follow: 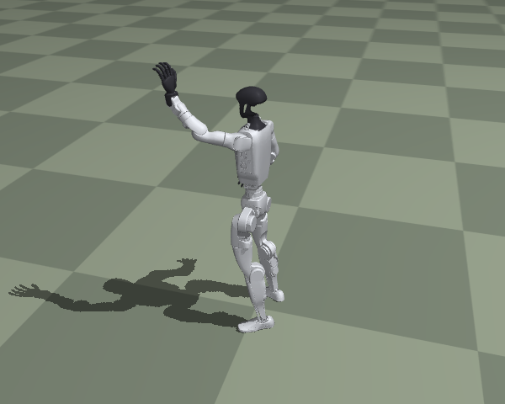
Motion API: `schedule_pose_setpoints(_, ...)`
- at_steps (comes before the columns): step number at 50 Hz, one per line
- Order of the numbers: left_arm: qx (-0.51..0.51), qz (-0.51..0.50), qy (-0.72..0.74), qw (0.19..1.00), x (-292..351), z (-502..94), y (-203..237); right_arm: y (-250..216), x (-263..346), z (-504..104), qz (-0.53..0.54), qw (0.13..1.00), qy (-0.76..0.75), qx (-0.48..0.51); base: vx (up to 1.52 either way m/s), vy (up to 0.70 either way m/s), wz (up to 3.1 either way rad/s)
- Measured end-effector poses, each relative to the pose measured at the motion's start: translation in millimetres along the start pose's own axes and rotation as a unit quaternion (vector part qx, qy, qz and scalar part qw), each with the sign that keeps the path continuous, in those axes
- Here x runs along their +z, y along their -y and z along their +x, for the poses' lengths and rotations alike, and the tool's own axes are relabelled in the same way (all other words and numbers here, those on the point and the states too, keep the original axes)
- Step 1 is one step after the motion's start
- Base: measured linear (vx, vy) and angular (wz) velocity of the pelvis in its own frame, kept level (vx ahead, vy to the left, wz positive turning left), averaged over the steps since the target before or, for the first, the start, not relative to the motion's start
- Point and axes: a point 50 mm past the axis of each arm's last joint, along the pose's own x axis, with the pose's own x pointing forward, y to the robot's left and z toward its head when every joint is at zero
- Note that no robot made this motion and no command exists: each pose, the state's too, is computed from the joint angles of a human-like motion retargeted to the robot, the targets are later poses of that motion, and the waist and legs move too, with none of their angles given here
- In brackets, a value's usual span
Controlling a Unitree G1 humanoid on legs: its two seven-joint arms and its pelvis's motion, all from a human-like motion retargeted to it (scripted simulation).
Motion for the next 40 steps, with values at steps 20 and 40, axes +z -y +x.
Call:
schedule_pose_setpoints(20,-0.047,0.12,0.175,0.976,-17,-54,-27,-32,57,-6,-0.08,0.979,0.155,0.102,0.0,-0.03,-0.23)
schedule_pose_setpoints(40,-0.139,0.145,0.272,0.941,-27,-98,-22,-24,8,-4,-0.094,0.988,0.056,0.11,0.0,0.0,0.03)
